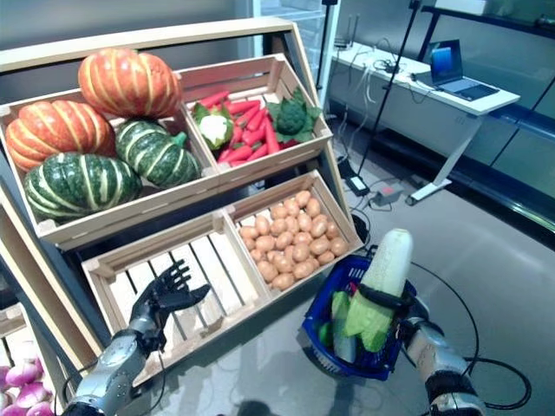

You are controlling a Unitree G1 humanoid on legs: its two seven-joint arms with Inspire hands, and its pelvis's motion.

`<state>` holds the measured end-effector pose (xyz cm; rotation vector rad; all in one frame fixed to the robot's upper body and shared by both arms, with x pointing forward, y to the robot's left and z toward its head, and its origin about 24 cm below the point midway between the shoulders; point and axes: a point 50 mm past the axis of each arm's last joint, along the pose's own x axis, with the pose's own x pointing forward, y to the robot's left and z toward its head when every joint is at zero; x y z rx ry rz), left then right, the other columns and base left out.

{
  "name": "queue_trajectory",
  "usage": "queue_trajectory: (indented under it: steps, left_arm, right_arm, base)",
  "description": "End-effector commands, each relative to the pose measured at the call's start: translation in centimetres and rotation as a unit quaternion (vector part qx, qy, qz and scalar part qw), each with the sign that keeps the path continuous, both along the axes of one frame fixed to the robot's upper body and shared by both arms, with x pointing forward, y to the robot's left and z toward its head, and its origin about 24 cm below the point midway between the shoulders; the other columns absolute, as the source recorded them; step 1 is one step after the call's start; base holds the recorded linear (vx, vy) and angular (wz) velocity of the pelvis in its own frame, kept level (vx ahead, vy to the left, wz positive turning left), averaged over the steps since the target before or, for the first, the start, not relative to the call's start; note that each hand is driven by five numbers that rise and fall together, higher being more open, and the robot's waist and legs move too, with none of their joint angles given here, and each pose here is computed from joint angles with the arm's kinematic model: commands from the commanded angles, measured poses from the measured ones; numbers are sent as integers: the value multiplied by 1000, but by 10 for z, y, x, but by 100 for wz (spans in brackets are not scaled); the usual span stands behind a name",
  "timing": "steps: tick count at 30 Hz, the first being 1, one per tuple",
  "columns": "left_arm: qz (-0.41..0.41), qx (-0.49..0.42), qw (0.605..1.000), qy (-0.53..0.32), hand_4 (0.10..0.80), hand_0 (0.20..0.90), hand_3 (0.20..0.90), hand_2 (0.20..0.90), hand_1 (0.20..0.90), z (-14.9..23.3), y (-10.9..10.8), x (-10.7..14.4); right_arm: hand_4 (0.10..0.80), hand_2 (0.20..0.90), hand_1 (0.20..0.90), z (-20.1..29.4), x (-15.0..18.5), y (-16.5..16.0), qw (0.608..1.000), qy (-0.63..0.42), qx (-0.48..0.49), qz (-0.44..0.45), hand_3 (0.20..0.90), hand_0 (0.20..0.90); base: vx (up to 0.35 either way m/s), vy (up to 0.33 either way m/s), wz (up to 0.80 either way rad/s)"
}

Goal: Put vegetables into the basket

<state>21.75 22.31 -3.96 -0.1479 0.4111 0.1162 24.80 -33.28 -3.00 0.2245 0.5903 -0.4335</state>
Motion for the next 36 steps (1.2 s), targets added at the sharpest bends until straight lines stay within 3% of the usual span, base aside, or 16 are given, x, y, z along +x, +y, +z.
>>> queue_trajectory:
  steps: [1,6,17,28,29,36]
  left_arm:
    - [-40,2,990,-137,800,900,900,900,900,52,-9,45]
    - [-51,6,981,-188,800,900,900,900,900,69,-17,59]
    - [-84,-5,950,-302,800,900,900,900,900,119,-25,74]
    - [-68,-62,915,-394,800,900,900,900,900,156,-33,77]
    - [-73,-69,911,-399,800,900,900,900,900,158,-34,77]
    - [-79,-86,908,-403,800,900,900,900,900,153,-27,72]
  right_arm:
    - [400,300,300,86,48,-37,984,-146,-98,-43,300,300]
    - [400,300,300,117,56,-57,977,-158,-113,-86,300,300]
    - [400,300,300,178,76,-64,956,-231,-130,-124,300,300]
    - [400,300,300,215,88,-62,952,-260,-140,-82,300,300]
    - [800,900,900,216,88,-62,951,-262,-143,-82,900,900]
    - [800,900,900,217,86,-65,948,-264,-147,-96,900,900]
  base:
    - [-200,-25,17]
    - [-191,9,18]
    - [-154,19,5]
    - [-79,-10,0]
    - [-80,-50,6]
    - [-6,-35,1]
